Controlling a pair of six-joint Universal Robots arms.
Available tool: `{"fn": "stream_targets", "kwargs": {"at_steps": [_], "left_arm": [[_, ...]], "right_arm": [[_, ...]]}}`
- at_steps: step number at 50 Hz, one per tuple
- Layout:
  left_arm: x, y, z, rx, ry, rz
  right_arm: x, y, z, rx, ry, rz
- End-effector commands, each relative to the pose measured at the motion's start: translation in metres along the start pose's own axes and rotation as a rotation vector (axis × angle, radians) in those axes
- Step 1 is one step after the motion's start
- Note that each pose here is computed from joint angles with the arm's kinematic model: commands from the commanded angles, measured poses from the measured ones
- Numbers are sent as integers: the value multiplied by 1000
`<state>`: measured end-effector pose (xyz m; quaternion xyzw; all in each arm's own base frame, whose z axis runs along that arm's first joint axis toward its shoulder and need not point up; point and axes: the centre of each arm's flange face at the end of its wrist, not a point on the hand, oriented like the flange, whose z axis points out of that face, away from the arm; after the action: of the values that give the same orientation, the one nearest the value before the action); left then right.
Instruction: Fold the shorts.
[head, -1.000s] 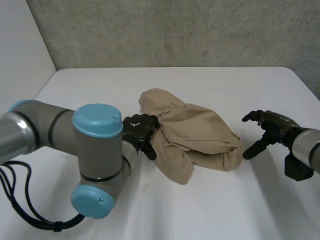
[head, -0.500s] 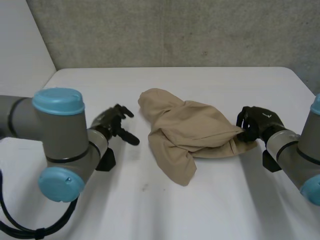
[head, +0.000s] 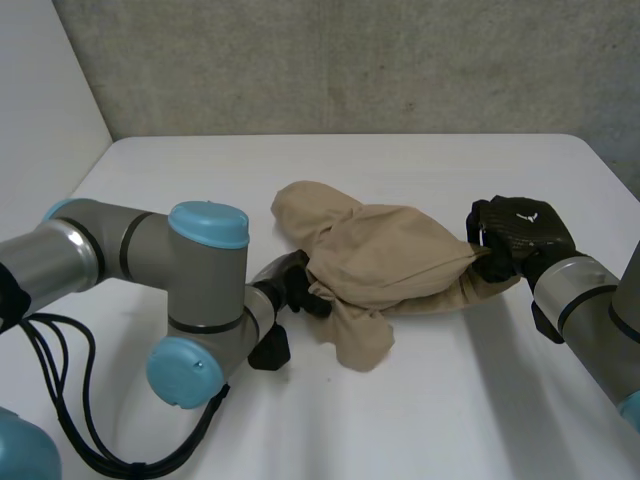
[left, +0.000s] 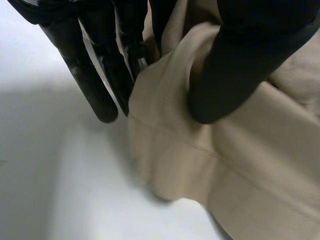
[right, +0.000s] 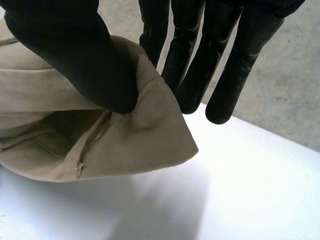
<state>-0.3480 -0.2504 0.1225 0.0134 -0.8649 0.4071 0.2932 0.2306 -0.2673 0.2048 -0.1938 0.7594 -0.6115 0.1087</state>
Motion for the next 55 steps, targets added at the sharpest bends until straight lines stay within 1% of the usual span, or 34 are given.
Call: {"fn": "stream_targets", "kwargs": {"at_steps": [1, 3, 4, 7, 8, 11, 12, 15, 16, 18, 19, 22, 23, 27, 30, 31, 34, 35, 39, 42, 43, 46, 47, 48, 50, 51, 52, 54, 55], "left_arm": [[5, -30, -12, 118, -48, 41], [12, -53, -26, 179, -35, 75], [14, -78, -41, 240, -36, 126], [18, -110, -69, 341, -40, 231], [26, -131, -89, 422, -29, 306], [43, -152, -119, 530, 4, 417], [52, -161, -134, 581, 23, 484], [62, -170, -155, 633, 46, 573], [67, -174, -165, 657, 55, 628], [70, -175, -172, 670, 59, 679], [72, -175, -179, 677, 52, 727], [71, -175, -182, 675, 24, 802], [69, -173, -182, 656, 2, 851], [61, -165, -177, 584, -46, 950], [56, -156, -170, 535, -59, 989], [50, -150, -158, 492, -67, 1004], [40, -141, -136, 422, -78, 1012], [33, -134, -120, 377, -83, 1015], [22, -124, -85, 307, -95, 1023], [21, -130, -68, 318, -104, 1041], [21, -143, -57, 368, -117, 1052], [30, -175, -46, 529, -141, 1064], [43, -198, -45, 674, -146, 1064], [51, -210, -48, 758, -142, 1059], [66, -236, -56, 932, -146, 1042], [79, -257, -66, 1092, -150, 1017], [85, -266, -71, 1168, -153, 1001], [94, -281, -85, 1296, -164, 966], [105, -294, -105, 1416, -169, 930]], "right_arm": [[7, -28, -1, 57, 34, -248], [8, -37, -6, 70, 45, -338], [10, -47, -10, 89, 61, -422], [9, -70, -17, 156, 86, -517], [10, -84, -20, 191, 110, -546], [11, -104, -27, 234, 148, -559], [12, -115, -32, 241, 158, -562], [14, -135, -43, 252, 160, -560], [14, -138, -45, 252, 157, -561], [13, -143, -48, 247, 144, -564], [12, -148, -51, 241, 132, -570], [11, -153, -55, 219, 113, -578], [10, -153, -54, 193, 94, -585], [6, -143, -46, 111, 34, -600], [-3, -133, -42, 69, -25, -603], [-7, -123, -36, 35, -59, -600], [-11, -106, -22, -22, -90, -596], [-11, -94, -13, -60, -105, -591], [-12, -69, 9, -124, -130, -581], [-10, -69, 25, -96, -103, -583], [-8, -73, 36, -48, -66, -586], [-7, -90, 51, 75, 6, -599], [-7, -109, 60, 198, 69, -604], [-5, -121, 64, 269, 108, -606], [-2, -143, 69, 414, 184, -602], [-1, -167, 69, 562, 257, -598], [1, -179, 68, 636, 296, -591], [1, -203, 58, 771, 357, -579], [-1, -221, 47, 872, 383, -573]]}}
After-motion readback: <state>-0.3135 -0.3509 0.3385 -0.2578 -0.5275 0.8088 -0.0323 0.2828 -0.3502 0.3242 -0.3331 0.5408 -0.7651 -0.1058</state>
